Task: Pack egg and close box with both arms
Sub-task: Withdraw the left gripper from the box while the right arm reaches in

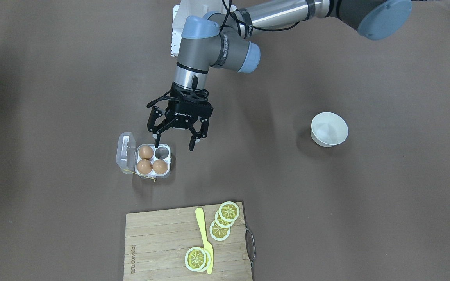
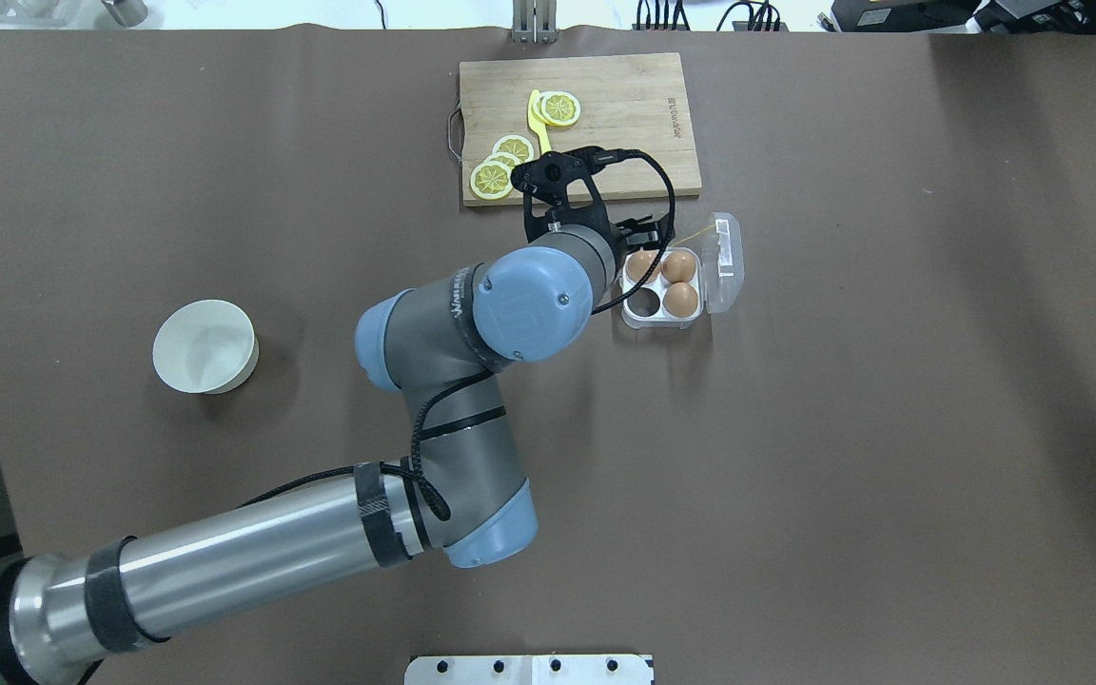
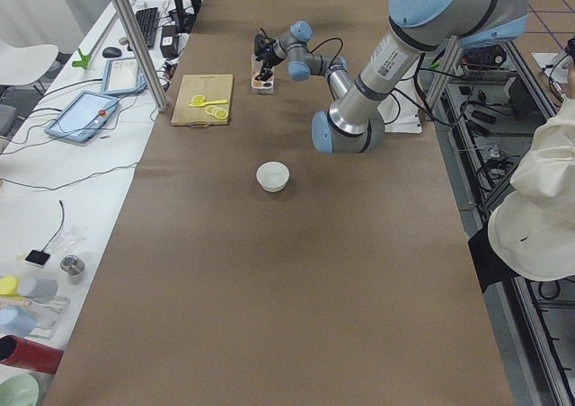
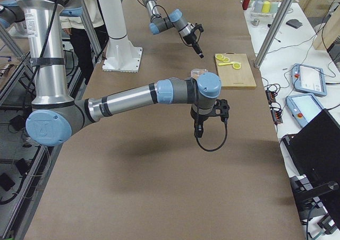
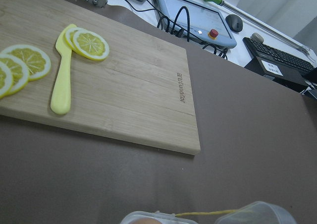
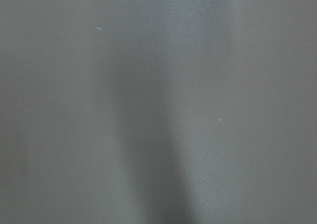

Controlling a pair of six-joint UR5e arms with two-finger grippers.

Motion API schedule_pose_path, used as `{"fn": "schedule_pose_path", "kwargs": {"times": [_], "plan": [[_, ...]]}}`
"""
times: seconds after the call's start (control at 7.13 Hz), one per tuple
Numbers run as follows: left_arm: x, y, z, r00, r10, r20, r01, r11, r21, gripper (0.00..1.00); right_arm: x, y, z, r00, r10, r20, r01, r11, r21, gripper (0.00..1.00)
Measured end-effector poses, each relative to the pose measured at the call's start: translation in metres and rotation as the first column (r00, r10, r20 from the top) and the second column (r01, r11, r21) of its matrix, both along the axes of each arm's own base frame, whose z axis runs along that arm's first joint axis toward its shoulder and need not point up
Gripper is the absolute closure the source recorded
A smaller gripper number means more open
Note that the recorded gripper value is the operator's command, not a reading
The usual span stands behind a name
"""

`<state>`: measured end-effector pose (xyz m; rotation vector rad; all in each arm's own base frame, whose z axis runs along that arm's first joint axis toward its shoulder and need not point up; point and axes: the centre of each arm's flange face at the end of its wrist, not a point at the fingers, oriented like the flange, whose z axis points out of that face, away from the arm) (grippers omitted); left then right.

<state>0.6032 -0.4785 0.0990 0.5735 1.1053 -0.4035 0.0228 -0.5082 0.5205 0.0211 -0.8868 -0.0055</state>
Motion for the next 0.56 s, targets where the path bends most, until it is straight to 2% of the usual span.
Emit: {"fn": "schedule_pose_path", "kwargs": {"times": [0.14,0.42,0.56], "plan": [[-0.045,-0.008,0.015,0.999,0.042,0.032,-0.042,0.999,-0.023,0.02,-0.014,-0.004,-0.01,0.999,0.036,0.011,-0.036,0.999,0.008,0.02],[-0.146,-0.027,0.056,0.991,0.117,0.063,-0.113,0.992,-0.053,0.02,-0.066,-0.009,-0.03,0.995,0.093,0.046,-0.093,0.996,-0.004,0.48],[-0.191,-0.038,0.076,0.987,0.143,0.072,-0.138,0.988,-0.066,0.02,-0.099,-0.009,-0.041,0.993,0.1,0.066,-0.1,0.995,-0.006,0.67]]}}
